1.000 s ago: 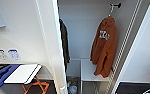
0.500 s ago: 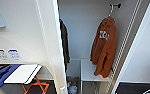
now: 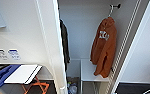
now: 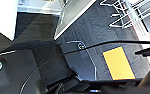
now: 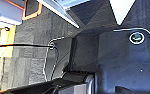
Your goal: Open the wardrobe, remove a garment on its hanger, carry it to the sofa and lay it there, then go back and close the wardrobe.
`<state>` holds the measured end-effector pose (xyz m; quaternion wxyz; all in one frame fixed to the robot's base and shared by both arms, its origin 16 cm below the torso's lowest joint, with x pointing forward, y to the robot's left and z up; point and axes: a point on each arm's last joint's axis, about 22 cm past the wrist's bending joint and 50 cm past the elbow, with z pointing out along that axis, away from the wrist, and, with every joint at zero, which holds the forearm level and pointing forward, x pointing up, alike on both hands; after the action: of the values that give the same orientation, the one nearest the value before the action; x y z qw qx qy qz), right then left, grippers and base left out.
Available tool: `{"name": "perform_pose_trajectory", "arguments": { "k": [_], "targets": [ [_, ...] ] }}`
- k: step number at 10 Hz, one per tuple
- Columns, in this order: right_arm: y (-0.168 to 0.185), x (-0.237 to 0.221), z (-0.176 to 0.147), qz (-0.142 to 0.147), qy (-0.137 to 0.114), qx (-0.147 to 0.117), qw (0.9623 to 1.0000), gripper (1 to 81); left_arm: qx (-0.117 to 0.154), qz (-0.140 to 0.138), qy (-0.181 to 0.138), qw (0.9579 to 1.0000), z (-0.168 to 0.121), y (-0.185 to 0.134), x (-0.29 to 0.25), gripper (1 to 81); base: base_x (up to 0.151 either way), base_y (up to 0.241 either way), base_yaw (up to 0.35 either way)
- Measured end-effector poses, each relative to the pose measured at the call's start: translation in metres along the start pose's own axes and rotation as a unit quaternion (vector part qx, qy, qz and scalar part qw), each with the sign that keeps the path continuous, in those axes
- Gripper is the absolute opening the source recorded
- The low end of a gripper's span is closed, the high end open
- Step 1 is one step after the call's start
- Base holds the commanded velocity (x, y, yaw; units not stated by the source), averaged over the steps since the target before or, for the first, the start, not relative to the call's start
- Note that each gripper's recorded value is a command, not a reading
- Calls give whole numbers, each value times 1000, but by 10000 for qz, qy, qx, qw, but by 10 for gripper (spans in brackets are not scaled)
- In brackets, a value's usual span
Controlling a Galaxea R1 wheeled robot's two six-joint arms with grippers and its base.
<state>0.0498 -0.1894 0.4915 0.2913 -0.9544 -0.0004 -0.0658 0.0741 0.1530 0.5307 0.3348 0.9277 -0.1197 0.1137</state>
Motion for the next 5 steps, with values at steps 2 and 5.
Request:
{"name": "perform_pose_trajectory", "arguments": {
  "k": [2,5],
  "targets": [
    [18,-8,2,134,-23,-235,9996,811,153,-36,-41,9999,13,-8,-5,811,0,0,0],
    [52,-15,5,264,-37,-682,9973,811,363,-232,-114,9990,29,-17,-15,811,0,0,0]
  ]
}}
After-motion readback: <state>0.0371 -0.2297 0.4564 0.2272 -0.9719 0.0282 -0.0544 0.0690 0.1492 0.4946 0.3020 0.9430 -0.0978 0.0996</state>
